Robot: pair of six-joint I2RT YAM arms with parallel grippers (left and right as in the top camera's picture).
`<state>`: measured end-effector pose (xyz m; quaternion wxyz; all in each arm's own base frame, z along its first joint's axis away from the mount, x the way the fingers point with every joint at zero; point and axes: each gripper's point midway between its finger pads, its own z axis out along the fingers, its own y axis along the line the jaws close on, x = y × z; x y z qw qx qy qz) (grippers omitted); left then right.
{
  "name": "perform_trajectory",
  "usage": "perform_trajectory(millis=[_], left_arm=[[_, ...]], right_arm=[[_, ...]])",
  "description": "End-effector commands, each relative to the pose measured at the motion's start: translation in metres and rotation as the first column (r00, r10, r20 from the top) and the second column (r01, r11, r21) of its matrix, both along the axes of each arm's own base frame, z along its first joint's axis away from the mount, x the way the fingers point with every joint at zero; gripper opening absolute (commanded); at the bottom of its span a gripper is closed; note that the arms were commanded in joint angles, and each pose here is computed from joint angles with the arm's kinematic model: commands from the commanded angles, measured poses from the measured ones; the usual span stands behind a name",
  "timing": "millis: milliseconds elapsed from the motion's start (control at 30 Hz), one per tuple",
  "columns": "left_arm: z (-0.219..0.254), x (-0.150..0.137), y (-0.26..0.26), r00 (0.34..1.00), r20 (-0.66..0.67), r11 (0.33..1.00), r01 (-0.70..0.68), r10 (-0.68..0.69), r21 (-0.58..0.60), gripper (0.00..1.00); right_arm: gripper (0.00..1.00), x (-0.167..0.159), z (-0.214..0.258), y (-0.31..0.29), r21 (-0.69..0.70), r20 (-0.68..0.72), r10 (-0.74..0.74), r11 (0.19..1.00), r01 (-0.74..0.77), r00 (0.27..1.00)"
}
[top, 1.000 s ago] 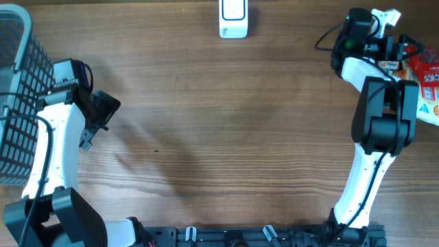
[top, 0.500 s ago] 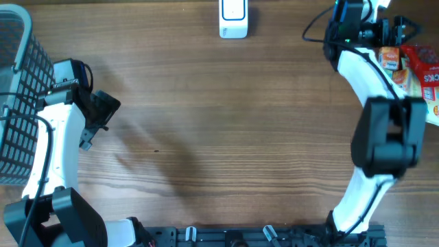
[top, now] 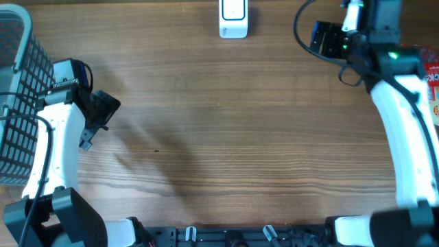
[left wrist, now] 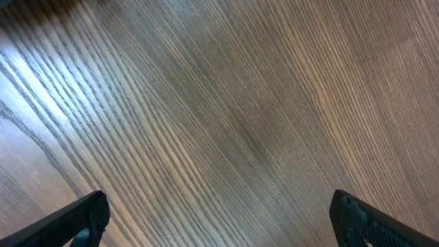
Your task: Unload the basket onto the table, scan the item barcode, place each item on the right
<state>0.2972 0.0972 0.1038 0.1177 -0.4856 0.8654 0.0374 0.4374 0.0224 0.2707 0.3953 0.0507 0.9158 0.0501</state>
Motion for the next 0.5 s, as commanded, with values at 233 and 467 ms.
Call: perform_trajectory(millis=[233, 467], left_arm=[[0.006, 0.003, 0.005, 1.000, 0.018, 1.000, -0.024, 0.024, 0.014, 1.00], [0.006, 0.003, 0.005, 1.000, 0.018, 1.000, -0.024, 0.024, 0.014, 1.00]], right_arm=[[1.00, -0.124, 0.057, 0.015, 0.158, 0.045, 0.020, 0.987, -0.027, 0.999], [1.00, -0.177, 0.033, 0.013, 0.158, 0.053, 0.019, 0.987, -0.027, 0.998]])
